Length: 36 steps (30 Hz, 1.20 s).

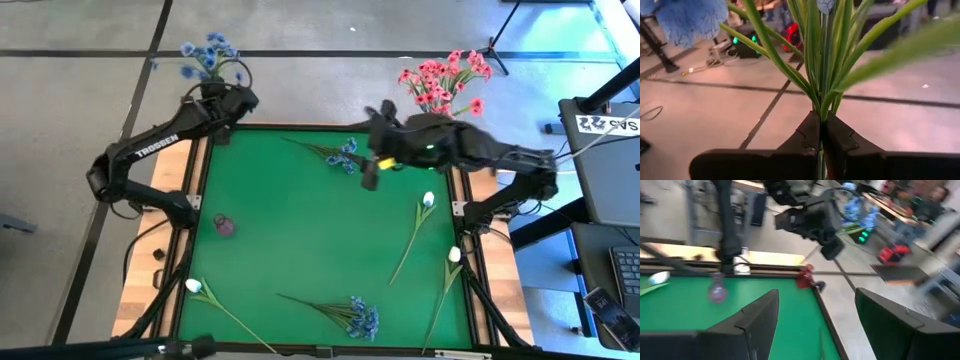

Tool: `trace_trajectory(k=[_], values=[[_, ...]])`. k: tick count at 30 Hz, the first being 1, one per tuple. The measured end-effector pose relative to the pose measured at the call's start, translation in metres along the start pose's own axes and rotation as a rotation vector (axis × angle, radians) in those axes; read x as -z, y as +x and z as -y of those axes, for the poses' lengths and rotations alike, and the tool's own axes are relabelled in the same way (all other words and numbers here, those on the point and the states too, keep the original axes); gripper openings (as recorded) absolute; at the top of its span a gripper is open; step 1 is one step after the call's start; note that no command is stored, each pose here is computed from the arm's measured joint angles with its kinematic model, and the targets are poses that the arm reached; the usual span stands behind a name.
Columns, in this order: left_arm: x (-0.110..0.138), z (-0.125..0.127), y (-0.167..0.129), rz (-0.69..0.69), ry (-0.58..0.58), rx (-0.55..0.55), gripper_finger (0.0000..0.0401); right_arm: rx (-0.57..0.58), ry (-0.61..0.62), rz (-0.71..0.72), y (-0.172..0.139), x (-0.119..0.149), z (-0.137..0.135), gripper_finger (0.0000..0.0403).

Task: Sort flowers into vase by color
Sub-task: Put the middle blue flowers into the red vase

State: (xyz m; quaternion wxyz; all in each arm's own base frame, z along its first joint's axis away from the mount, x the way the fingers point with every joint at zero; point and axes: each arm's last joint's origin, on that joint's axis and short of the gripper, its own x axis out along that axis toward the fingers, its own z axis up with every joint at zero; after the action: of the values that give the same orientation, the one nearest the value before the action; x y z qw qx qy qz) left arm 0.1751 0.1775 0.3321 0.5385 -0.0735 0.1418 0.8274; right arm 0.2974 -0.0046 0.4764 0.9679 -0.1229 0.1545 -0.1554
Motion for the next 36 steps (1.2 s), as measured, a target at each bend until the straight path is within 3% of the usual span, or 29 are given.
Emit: trace_trajectory(k=[9, 17, 21, 25, 29, 36], values=[[0.024, 0.0, 0.058, 0.048, -0.059, -0.07, 0.0001, 0.099, 0.122, -0.059, 0.028, 0.009, -0.01, 0.0262], [0.031, 0.001, 0.069, 0.077, -0.056, -0.015, 0.0004, 0.26, 0.104, -0.038, 0.032, 0.007, 0.009, 0.0262], [0.026, 0.002, 0.068, 0.105, -0.012, 0.001, 0.0005, 0.269, 0.12, -0.023, 0.037, 0.009, 0.026, 0.0262], [0.015, 0.004, 0.071, 0.161, 0.111, 0.103, 0.0005, 0.247, 0.138, -0.005, 0.041, 0.011, 0.041, 0.0262], [0.016, 0.002, 0.075, 0.157, 0.227, 0.105, 0.0003, 0.227, 0.149, 0.015, 0.042, 0.011, 0.049, 0.0262], [0.025, -0.001, 0.081, 0.108, 0.128, 0.13, 0.0003, 0.227, 0.125, 0.016, 0.043, 0.011, 0.05, 0.0262]])
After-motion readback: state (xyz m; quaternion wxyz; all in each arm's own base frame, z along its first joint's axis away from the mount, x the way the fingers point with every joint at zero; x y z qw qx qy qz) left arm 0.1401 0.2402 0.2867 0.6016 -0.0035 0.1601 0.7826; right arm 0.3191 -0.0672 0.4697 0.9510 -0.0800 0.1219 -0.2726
